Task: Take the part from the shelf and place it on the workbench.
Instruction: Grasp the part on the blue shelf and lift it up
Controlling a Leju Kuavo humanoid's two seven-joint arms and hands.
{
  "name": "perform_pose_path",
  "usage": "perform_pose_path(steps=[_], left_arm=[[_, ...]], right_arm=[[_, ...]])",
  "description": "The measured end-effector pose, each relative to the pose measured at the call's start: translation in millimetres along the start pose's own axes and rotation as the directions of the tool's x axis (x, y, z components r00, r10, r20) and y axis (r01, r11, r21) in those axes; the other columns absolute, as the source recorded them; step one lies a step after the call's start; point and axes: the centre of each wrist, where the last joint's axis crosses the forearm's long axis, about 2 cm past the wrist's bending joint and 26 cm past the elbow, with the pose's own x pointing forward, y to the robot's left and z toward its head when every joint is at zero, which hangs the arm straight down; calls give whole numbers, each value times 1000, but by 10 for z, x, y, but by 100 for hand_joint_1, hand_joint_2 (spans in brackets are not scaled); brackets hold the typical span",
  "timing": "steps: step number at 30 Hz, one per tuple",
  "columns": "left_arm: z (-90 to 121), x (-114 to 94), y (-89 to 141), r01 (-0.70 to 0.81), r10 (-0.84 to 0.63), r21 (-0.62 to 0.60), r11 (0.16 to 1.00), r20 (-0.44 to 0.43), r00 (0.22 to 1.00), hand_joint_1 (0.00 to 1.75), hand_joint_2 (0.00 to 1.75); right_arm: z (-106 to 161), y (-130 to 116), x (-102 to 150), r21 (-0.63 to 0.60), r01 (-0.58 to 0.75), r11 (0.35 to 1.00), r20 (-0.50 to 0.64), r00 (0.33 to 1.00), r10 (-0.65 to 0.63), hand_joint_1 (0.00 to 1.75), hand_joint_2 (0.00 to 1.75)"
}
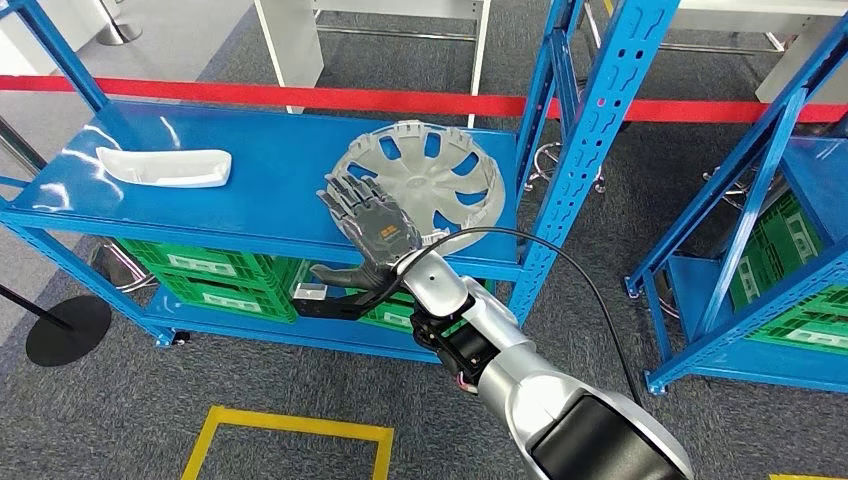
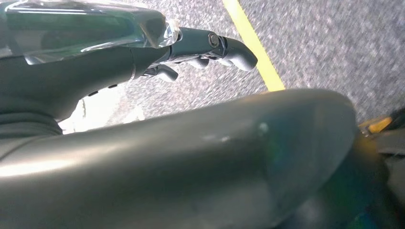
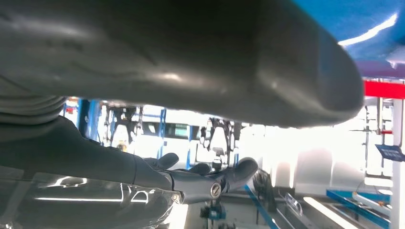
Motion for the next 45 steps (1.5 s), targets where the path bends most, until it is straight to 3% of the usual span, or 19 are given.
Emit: perform_pose_path(steps=[25, 37, 45], left_arm=[[1, 8, 5, 1, -1, 2, 1000, 2, 1000, 0, 0], [5, 24, -2, -13, 13, 1, 1000, 17, 1000, 0, 0], [16, 47, -41, -23, 23, -12, 1000, 23, 999, 0, 0]], right_arm=[[-17, -10, 187, 1, 26, 1000, 69, 997, -26, 0, 0], [-10, 44, 286, 169, 38, 985, -6, 999, -38, 0, 0], [-2, 62, 307, 152, 37, 988, -49, 998, -30, 0, 0]])
